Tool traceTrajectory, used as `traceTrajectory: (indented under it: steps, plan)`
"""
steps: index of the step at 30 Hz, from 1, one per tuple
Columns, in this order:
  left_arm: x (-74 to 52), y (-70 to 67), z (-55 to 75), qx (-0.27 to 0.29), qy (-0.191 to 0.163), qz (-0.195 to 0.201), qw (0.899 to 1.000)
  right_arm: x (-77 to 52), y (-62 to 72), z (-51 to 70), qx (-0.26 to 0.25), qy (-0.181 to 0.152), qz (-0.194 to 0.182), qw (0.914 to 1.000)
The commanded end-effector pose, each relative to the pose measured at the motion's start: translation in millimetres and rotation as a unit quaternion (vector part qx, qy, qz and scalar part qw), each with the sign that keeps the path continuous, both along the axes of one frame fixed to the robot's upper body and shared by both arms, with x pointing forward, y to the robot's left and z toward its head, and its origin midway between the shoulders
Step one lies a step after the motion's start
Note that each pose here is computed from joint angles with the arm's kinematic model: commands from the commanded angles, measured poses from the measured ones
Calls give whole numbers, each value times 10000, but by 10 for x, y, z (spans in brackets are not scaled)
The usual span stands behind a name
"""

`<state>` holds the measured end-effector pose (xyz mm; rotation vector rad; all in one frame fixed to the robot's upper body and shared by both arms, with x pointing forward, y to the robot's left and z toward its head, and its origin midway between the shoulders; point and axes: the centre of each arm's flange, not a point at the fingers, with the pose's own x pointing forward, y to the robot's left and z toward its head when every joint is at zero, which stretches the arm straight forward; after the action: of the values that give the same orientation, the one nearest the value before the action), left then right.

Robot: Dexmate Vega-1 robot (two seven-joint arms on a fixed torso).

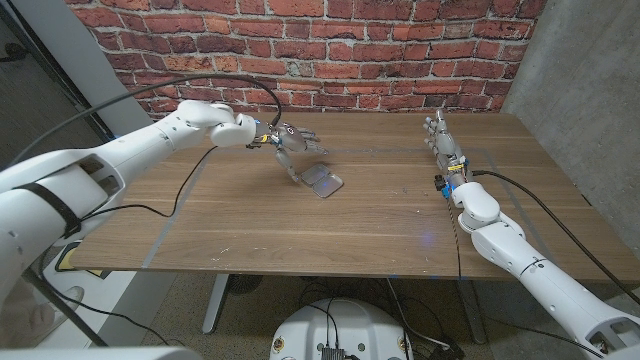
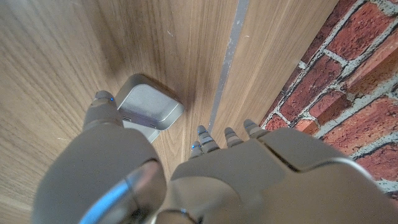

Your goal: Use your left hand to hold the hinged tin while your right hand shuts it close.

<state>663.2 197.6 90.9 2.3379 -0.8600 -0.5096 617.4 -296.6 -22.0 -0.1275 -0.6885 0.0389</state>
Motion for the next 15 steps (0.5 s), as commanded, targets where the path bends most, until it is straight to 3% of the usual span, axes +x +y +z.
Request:
traceTrajectory:
  steps: [1,15]
  plan:
    - [45,-65,-67,93,-84,-95,9999,12,40,36,-51,-30,28,10000]
    - [78,-100,-136,155,-3,-79,9998,-1,45,32,-39,-35,10,10000]
